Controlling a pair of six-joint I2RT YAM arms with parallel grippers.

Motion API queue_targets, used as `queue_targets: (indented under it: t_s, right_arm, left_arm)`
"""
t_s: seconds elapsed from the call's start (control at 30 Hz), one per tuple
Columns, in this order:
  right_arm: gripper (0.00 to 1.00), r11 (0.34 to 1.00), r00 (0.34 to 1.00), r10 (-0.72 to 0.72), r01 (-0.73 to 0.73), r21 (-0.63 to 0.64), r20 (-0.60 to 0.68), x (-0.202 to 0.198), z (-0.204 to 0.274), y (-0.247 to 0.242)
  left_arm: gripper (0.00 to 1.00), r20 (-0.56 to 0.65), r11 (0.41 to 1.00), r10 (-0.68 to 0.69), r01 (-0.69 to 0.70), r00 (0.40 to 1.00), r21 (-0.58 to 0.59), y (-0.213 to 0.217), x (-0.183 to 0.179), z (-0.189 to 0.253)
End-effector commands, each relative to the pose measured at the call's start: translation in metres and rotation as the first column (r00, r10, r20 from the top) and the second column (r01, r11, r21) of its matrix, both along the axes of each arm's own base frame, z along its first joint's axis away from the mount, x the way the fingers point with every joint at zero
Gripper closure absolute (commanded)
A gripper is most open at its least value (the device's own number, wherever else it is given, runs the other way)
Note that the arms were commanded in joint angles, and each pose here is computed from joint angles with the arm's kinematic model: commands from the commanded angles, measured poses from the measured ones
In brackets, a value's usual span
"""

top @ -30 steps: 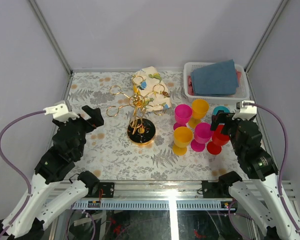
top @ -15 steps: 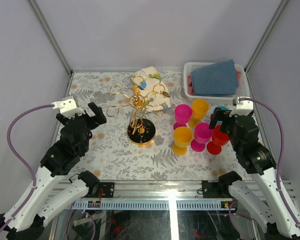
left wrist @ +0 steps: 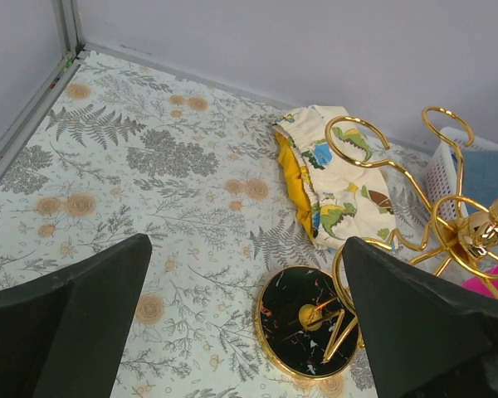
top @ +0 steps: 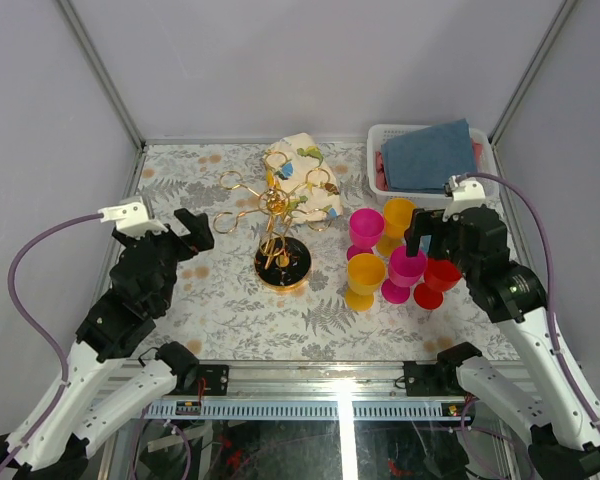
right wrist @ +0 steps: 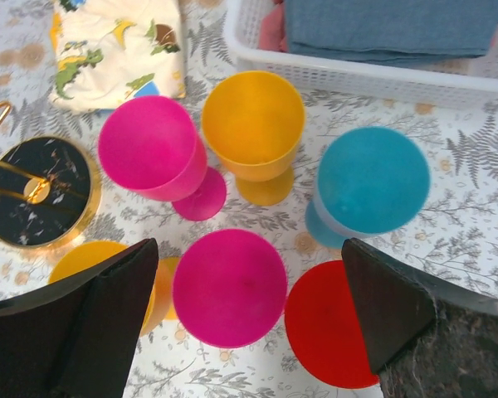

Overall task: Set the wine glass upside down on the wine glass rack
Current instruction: Pick up the wine glass at the center of the board.

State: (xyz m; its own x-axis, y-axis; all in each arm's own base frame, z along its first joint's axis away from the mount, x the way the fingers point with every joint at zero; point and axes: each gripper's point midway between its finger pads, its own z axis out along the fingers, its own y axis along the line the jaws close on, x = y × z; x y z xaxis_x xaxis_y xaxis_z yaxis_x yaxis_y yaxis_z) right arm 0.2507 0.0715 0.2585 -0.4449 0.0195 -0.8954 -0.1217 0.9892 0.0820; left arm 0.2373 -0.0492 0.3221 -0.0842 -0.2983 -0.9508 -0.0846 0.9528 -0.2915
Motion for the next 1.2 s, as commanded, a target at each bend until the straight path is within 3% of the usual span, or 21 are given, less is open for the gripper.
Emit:
queue_targets:
  t_s: [0.0,0.17,0.5,0.77,0.93,1.17]
  right_arm:
    - [0.01,0.992,0.993,0.12,-0.12,0.031,-0.008,-0.005,0.016,0.019]
    - [0.04,0.976,0.977,0.202,-0.196,0.093,-0.064,-0.013,0.006,0.038]
    - [0.0,0.965,0.971,0.211,-0.189,0.18,-0.11,-0.043,-0.01,0.043]
    - [0.0,0.948,0.964,0.252,-0.229,0.22,-0.084,-0.04,-0.006,0.06]
    - [0.0,0.94,0.945,0.305,-0.28,0.194,-0.115,-0.043,-0.012,0.082]
    - [0.0,0.965,0.959,0.255,-0.244,0.094,-0.125,-0.058,-0.016,0.097]
  left_arm:
    - [0.0,0.052,1.0,0.006,-0.005,0.999,-0.019,-0.001,0.004,0.018]
    - [0.0,0.032,0.999,0.015,-0.014,0.999,-0.038,-0.003,0.006,0.013]
    - [0.0,0.024,0.984,0.173,-0.171,0.985,-0.05,0.025,0.002,0.013]
    - [0.0,0.048,0.993,0.11,-0.107,0.993,-0.053,0.015,0.002,0.014]
    - [0.0,0.077,0.994,0.092,-0.088,0.993,-0.059,0.016,-0.001,0.017]
    - [0.0,0.062,0.994,0.096,-0.092,0.994,-0.051,0.014,0.001,0.011]
